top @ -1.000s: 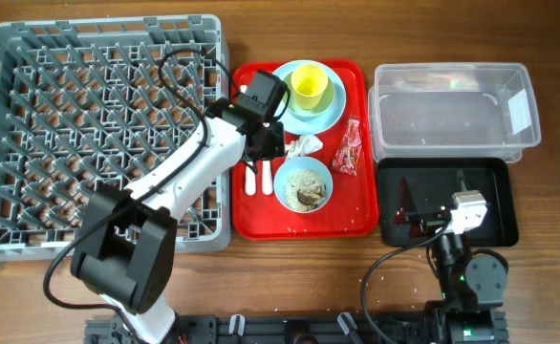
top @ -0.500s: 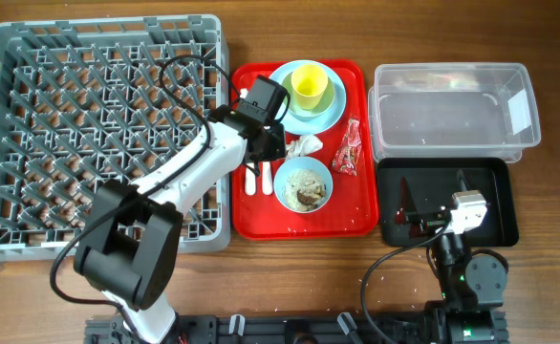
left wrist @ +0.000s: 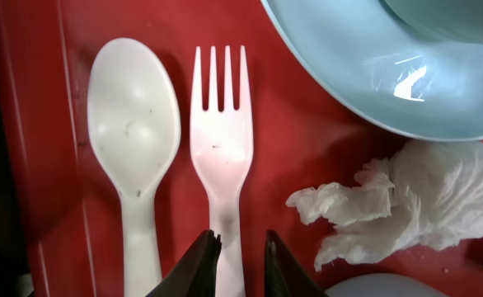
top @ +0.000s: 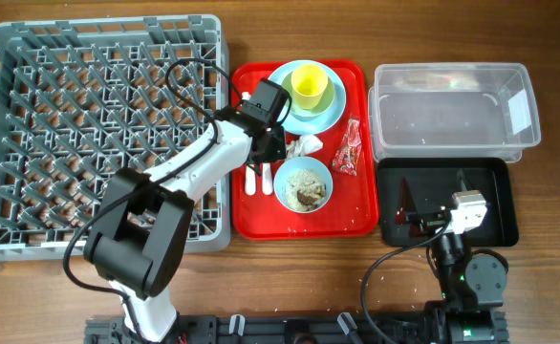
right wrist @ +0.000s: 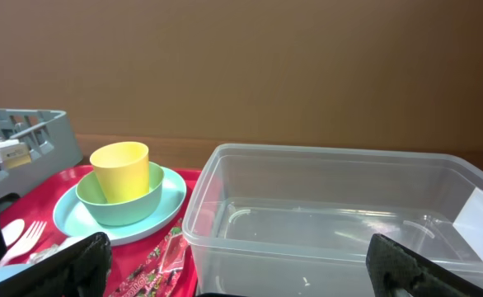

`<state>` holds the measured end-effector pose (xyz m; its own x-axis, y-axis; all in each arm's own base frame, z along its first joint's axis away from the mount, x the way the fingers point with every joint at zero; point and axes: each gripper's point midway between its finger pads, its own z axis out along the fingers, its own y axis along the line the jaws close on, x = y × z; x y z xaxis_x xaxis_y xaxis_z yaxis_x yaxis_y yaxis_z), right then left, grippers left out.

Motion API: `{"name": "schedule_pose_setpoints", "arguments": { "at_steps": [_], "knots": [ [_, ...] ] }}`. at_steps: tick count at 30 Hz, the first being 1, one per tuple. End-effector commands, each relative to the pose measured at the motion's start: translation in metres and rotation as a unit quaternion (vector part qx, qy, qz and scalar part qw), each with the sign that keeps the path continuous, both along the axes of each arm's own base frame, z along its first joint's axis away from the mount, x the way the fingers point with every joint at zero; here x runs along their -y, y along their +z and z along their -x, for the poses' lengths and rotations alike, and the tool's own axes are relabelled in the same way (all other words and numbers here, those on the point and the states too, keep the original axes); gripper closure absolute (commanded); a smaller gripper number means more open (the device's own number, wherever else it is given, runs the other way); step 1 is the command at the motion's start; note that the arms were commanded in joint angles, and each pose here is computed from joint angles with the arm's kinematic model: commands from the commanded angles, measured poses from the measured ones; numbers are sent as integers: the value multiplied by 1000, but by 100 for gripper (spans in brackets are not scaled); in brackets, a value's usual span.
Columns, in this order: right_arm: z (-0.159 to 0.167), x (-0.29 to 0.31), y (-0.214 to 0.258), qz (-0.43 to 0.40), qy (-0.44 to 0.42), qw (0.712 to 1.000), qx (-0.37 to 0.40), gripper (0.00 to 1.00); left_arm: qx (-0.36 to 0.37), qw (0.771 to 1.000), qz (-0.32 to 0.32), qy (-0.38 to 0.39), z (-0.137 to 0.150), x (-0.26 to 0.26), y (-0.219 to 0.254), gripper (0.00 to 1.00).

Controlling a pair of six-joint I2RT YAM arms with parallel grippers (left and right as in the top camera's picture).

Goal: Sort waste into correct bins and load items into the dishwasher rack
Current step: 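Move the left gripper over the white fork on the red tray, then grasp the white fork with the left gripper and lift it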

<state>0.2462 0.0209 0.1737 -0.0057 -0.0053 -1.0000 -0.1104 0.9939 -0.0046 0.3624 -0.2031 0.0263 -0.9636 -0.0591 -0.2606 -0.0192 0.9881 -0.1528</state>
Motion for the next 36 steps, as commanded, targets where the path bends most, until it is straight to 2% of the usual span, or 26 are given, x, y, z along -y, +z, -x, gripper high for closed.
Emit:
{"name": "schedule_pose_setpoints", "arguments": {
  "at_steps": [1,4,15,30,34,36],
  "knots": [
    [-1,2,-1,7,-5,1000,-1,0,-11,1000,-17,3,1,-4,-19,80],
    [-1,2,-1,7,-5,1000,-1,0,-12,1000,-18,3,1,-4,-21,83],
    [-1,2,-1,7,-5,1000,-1,0,-16,1000,-26,5,0,-6,-30,79],
    [-1,2,-1,7,-5,1000,-1,0,-24,999,-28,4,1,-5,-41,81],
    [-1,2,-1,7,-5,1000,-1,0,-22,999,-28,4,0,-5,-40,96],
    [-1,2,-1,7,-5,1000,-1,0,-20,999,-27,4,-1,-5,-39,96]
  ]
}}
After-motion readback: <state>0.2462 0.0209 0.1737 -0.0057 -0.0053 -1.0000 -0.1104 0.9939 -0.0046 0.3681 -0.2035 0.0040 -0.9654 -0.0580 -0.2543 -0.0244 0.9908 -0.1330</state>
